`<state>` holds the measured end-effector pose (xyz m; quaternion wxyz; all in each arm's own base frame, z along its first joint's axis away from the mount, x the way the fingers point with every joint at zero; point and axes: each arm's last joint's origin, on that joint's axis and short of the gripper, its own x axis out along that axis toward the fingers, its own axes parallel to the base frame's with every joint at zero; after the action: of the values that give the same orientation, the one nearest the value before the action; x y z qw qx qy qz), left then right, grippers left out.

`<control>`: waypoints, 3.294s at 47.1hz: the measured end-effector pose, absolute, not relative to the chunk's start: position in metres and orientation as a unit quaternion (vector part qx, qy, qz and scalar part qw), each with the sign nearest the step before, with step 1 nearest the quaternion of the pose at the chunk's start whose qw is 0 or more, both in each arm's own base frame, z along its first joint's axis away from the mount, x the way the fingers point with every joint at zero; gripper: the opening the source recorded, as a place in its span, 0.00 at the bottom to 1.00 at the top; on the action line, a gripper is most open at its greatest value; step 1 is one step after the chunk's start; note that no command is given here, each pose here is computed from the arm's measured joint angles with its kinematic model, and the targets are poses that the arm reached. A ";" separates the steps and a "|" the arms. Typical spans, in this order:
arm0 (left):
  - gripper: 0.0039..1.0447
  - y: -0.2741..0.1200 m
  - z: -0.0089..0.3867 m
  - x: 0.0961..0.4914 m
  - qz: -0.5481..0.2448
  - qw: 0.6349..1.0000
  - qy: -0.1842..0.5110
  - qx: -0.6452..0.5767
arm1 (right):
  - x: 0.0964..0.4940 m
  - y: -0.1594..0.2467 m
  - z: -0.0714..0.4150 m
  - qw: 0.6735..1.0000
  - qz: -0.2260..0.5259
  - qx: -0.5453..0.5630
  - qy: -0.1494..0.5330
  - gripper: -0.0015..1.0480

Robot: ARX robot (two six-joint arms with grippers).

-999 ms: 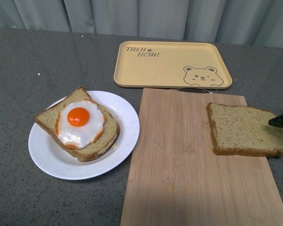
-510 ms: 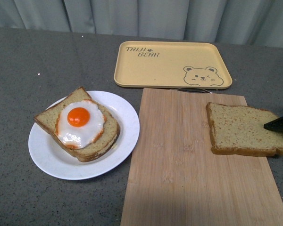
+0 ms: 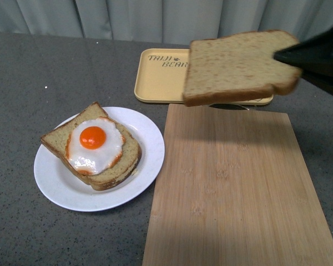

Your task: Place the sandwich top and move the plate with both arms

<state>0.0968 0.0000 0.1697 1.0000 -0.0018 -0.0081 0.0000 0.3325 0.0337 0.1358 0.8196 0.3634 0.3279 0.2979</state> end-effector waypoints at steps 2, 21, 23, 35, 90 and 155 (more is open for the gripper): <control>0.94 0.000 0.170 0.097 0.000 1.000 -0.008 -0.002 | 0.335 0.053 0.133 0.811 0.308 0.378 0.324 0.02; 0.94 0.000 0.170 0.097 0.000 1.000 -0.008 -0.002 | 0.340 0.154 0.089 0.745 0.318 0.451 0.375 0.02; 0.94 0.000 0.170 0.097 0.000 1.000 -0.008 -0.002 | 0.341 0.163 0.084 0.737 0.321 0.457 0.381 0.02; 0.94 0.000 0.170 0.097 0.000 1.000 -0.008 -0.002 | 0.340 0.201 0.063 0.713 0.321 0.469 0.410 0.02; 0.94 0.000 0.170 0.097 0.000 1.000 -0.008 -0.002 | 0.260 0.085 0.133 1.000 0.003 0.021 0.003 0.45; 0.94 0.000 0.170 0.097 0.000 1.000 -0.008 -0.002 | 0.129 0.000 0.166 1.000 0.001 0.001 0.000 0.01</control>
<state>0.0968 0.0000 0.1696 1.0000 -0.0018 -0.0077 0.0000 0.1289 0.0003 0.1663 1.0000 0.0012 0.0005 0.0010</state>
